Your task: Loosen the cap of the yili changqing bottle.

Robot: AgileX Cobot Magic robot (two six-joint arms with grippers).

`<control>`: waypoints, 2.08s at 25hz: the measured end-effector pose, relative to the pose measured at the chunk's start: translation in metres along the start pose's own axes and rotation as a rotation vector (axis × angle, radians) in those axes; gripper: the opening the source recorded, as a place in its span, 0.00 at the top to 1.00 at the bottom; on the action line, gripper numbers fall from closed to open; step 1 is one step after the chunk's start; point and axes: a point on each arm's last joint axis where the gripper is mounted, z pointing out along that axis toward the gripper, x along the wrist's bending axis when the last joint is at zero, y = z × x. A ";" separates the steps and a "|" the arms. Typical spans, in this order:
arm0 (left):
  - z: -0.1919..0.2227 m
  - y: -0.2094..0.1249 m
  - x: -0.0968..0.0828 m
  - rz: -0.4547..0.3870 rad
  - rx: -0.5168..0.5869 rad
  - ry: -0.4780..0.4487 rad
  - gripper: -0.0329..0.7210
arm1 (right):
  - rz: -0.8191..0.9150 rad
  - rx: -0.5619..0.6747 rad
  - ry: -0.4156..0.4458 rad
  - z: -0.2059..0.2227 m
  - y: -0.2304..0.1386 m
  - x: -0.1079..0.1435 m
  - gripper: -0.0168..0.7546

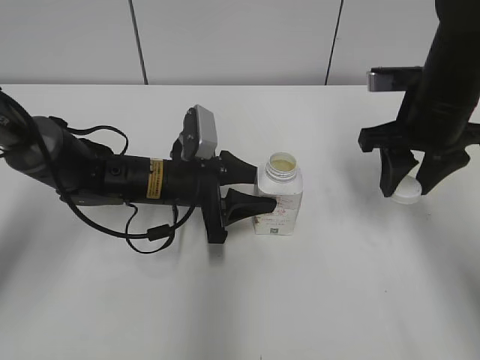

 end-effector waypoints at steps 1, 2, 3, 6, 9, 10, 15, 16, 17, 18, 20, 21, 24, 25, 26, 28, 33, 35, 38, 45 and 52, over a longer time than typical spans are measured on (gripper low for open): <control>0.000 0.000 0.000 0.000 0.000 0.000 0.47 | 0.009 -0.006 -0.003 0.007 -0.002 -0.004 0.48; 0.000 0.000 0.000 0.000 0.000 0.000 0.47 | 0.015 -0.003 -0.007 0.014 -0.005 -0.007 0.48; 0.000 0.000 0.000 0.000 0.000 0.000 0.47 | 0.017 -0.029 -0.010 0.020 -0.005 -0.009 0.48; 0.000 0.000 0.000 0.000 0.000 0.000 0.47 | 0.017 -0.098 -0.012 0.035 -0.001 -0.011 0.48; 0.000 0.000 0.000 0.000 0.000 0.000 0.47 | 0.020 -0.122 -0.013 0.053 0.007 -0.012 0.48; 0.000 0.000 0.000 0.000 0.000 0.000 0.47 | 0.020 -0.126 -0.013 0.059 0.009 -0.012 0.48; 0.000 0.000 0.000 0.000 0.000 0.000 0.47 | 0.023 -0.154 -0.014 0.078 0.017 -0.013 0.48; 0.000 0.000 0.000 0.000 0.000 0.000 0.47 | 0.023 -0.163 -0.013 0.079 0.018 -0.013 0.48; 0.000 0.000 0.000 0.000 0.000 0.000 0.47 | 0.022 -0.175 -0.012 0.079 0.019 -0.013 0.48; 0.000 0.000 0.000 0.000 0.000 0.000 0.47 | 0.022 -0.183 -0.012 0.079 0.020 -0.013 0.48; 0.000 0.000 0.000 0.000 0.000 0.000 0.47 | 0.022 -0.185 -0.011 0.079 0.020 -0.013 0.48; 0.000 0.000 0.000 0.000 0.000 0.000 0.47 | 0.022 -0.185 -0.011 0.079 0.020 -0.013 0.47; 0.000 0.000 0.000 0.000 0.000 0.000 0.47 | 0.019 -0.185 -0.012 0.079 0.020 -0.013 0.34; 0.000 0.000 0.000 0.000 0.000 0.000 0.47 | 0.018 -0.185 -0.012 0.079 0.020 -0.013 0.28; 0.000 0.000 0.000 0.000 0.000 0.000 0.47 | 0.018 -0.185 -0.012 0.079 0.020 -0.013 0.25; 0.000 0.000 0.000 0.000 0.000 0.000 0.47 | 0.016 -0.185 -0.012 0.079 0.020 -0.013 0.22; 0.000 -0.001 -0.001 0.007 0.007 -0.013 0.30 | 0.023 -0.178 -0.005 0.079 0.019 -0.012 0.21; -0.001 -0.002 -0.001 0.006 0.014 -0.017 0.24 | 0.019 -0.165 -0.004 0.079 0.018 -0.012 0.21; -0.005 -0.003 0.002 0.001 0.018 -0.010 0.20 | 0.014 -0.141 -0.004 0.080 0.016 -0.011 0.21; -0.020 -0.008 0.008 -0.032 0.059 -0.013 0.19 | 0.011 -0.160 0.004 0.062 0.012 -0.010 0.21; -0.043 0.003 0.021 -0.072 0.146 0.058 0.19 | 0.000 -0.252 0.016 0.027 0.008 -0.007 0.21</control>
